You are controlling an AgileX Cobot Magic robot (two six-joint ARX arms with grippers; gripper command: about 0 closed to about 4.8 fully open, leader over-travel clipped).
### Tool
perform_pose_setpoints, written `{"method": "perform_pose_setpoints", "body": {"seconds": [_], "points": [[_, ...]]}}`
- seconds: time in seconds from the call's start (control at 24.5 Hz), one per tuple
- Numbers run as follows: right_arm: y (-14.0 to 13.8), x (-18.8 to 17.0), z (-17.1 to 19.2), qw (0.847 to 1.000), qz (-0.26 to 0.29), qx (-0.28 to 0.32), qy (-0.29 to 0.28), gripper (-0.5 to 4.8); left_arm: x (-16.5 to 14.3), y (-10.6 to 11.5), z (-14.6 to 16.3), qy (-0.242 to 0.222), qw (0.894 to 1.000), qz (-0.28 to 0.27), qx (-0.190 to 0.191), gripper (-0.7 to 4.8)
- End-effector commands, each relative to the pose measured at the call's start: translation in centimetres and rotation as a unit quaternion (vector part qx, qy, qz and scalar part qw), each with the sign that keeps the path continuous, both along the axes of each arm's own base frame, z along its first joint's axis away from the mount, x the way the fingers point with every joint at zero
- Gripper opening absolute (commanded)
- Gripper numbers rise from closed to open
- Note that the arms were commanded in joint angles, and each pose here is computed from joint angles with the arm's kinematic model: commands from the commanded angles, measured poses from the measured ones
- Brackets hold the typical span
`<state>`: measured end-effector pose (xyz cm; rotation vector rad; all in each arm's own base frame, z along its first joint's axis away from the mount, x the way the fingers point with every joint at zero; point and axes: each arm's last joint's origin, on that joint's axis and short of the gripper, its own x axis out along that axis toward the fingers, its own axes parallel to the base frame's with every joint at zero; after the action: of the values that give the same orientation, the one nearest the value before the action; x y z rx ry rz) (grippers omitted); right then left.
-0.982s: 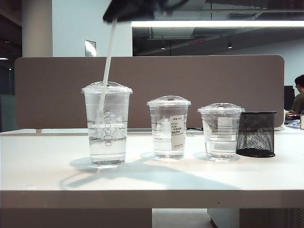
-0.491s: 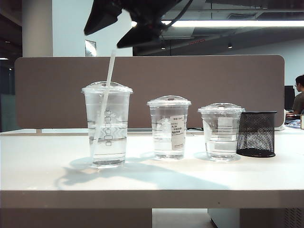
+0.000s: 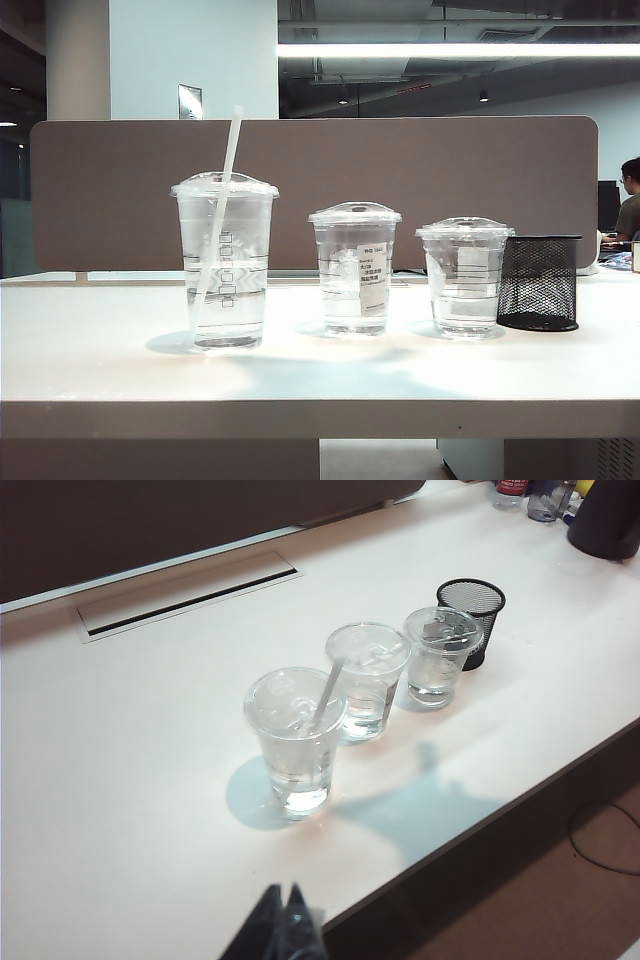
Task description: Pick up the straw and insert it into the large coffee cup.
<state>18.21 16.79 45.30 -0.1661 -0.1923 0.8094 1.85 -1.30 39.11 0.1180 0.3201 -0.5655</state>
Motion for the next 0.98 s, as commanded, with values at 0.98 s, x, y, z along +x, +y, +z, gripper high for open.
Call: {"method": "perform_pose_setpoints", "body": {"seconds": [0.98], "points": [[-13.6,-13.8,-16.4,0.986,-0.146,0.053,-0.060,-0.09,9.8,-4.1,-14.6,-0.086,0.983,-0.057,-0.152,-0.03]]}}
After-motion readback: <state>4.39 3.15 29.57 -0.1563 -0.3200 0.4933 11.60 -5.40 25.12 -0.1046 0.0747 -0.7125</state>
